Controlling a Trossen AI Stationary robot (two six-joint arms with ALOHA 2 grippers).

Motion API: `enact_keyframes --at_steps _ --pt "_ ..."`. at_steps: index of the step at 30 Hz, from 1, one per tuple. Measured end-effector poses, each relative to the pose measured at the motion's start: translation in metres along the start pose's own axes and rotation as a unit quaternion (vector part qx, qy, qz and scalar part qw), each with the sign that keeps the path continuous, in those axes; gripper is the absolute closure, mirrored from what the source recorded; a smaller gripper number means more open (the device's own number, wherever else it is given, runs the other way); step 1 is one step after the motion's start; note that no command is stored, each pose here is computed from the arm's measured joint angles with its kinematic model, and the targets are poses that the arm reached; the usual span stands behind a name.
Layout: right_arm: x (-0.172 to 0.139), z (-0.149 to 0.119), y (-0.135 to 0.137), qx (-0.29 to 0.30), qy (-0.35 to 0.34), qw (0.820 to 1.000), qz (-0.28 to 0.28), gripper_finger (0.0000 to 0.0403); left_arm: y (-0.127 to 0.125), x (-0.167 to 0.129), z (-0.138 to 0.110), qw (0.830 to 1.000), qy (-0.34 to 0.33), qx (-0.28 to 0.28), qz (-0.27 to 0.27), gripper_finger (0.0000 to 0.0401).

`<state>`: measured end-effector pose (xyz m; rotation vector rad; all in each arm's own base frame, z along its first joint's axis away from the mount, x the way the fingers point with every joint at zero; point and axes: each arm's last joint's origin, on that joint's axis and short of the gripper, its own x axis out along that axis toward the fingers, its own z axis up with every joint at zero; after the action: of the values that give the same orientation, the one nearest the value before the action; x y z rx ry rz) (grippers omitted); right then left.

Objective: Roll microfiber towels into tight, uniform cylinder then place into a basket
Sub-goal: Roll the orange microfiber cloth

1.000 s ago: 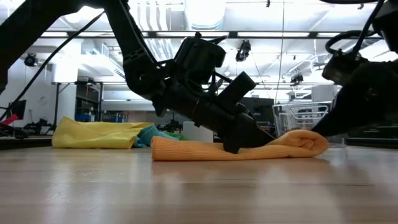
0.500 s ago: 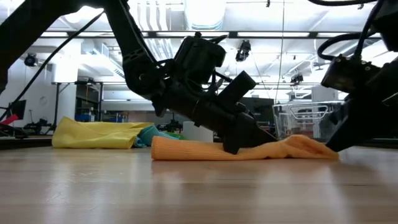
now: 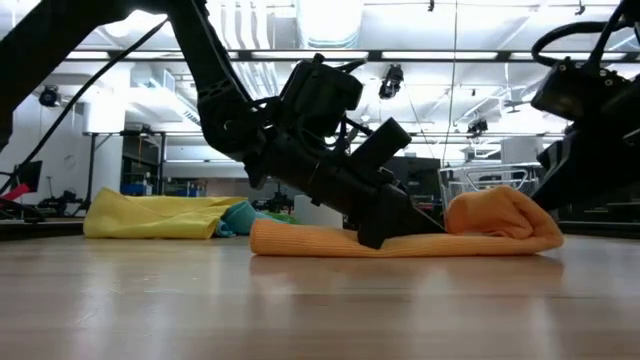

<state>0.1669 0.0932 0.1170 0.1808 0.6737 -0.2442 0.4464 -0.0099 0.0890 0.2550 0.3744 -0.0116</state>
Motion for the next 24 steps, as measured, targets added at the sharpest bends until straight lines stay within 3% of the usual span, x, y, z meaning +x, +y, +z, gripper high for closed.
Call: enact_keyframes --at_steps 8,15,18,24 --pt "0.010 -0.006 0.002 -0.003 -0.004 1.000 -0.017 0.0394 0.002 -0.003 0.008 1.000 -0.007 0.029 0.008 0.0401" --pt "0.020 -0.013 0.005 -0.006 -0.002 1.000 -0.023 0.0394 0.012 -0.022 0.035 0.995 0.007 0.070 0.068 0.0401" --pt "0.022 -0.014 0.006 -0.007 -0.001 1.000 -0.024 0.0394 0.016 -0.028 0.048 0.994 -0.016 0.070 0.077 0.0401" --pt "0.023 -0.013 0.007 -0.004 -0.003 1.000 -0.018 0.0394 0.010 -0.020 0.053 0.997 -0.062 0.040 -0.027 0.0401"
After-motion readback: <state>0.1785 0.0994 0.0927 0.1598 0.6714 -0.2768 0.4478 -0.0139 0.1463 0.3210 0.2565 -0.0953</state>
